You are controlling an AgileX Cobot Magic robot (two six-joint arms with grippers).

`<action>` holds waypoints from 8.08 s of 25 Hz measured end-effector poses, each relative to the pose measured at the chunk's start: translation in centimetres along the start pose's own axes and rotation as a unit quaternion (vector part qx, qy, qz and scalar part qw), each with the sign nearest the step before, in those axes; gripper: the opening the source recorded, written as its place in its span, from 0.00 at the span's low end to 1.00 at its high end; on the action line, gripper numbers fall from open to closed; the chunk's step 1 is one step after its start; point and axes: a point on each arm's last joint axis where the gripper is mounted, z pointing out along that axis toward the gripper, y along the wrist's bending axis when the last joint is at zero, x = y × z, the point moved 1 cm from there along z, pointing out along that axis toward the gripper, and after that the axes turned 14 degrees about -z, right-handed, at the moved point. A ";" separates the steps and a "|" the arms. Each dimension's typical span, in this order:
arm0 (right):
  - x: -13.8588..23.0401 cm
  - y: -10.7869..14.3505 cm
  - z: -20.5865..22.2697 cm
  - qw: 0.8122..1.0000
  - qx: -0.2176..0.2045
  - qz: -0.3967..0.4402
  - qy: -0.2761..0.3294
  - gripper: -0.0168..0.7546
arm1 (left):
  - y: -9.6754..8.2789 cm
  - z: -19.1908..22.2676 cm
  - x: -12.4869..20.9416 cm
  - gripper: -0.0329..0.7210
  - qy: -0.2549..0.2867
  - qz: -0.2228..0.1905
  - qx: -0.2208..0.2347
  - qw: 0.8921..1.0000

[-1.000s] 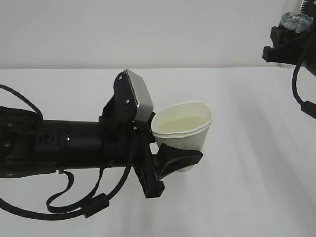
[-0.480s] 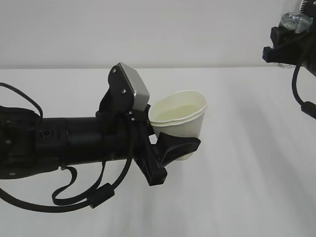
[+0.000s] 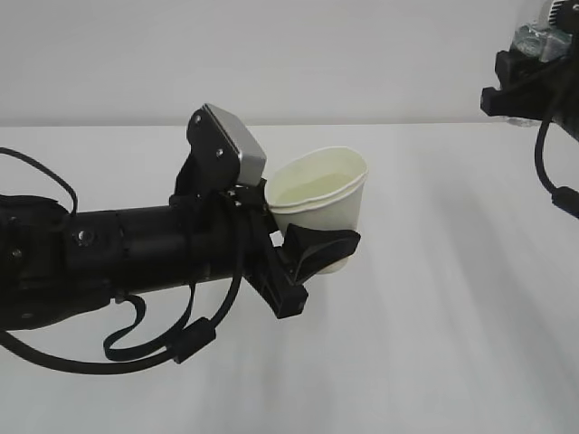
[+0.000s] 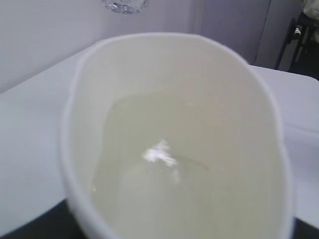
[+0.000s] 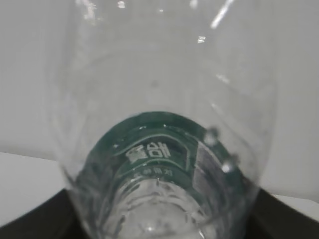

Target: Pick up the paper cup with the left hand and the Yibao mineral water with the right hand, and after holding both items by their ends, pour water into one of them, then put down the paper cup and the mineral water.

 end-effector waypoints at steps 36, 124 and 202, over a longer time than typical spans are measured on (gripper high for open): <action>0.1 0.1 0.0 1.000 -0.005 -0.001 0.007 0.60 | 7.0 -3.0 -1.2 0.54 -0.033 -0.018 -0.107 0.994; 0.2 0.1 0.0 1.000 -0.004 0.001 0.010 0.60 | 20.0 -15.1 -1.9 0.54 -0.106 -0.088 -0.357 0.924; 0.2 0.1 0.0 1.000 -0.005 0.002 0.011 0.60 | 23.7 -13.1 6.8 0.54 -0.076 -0.146 -0.382 0.909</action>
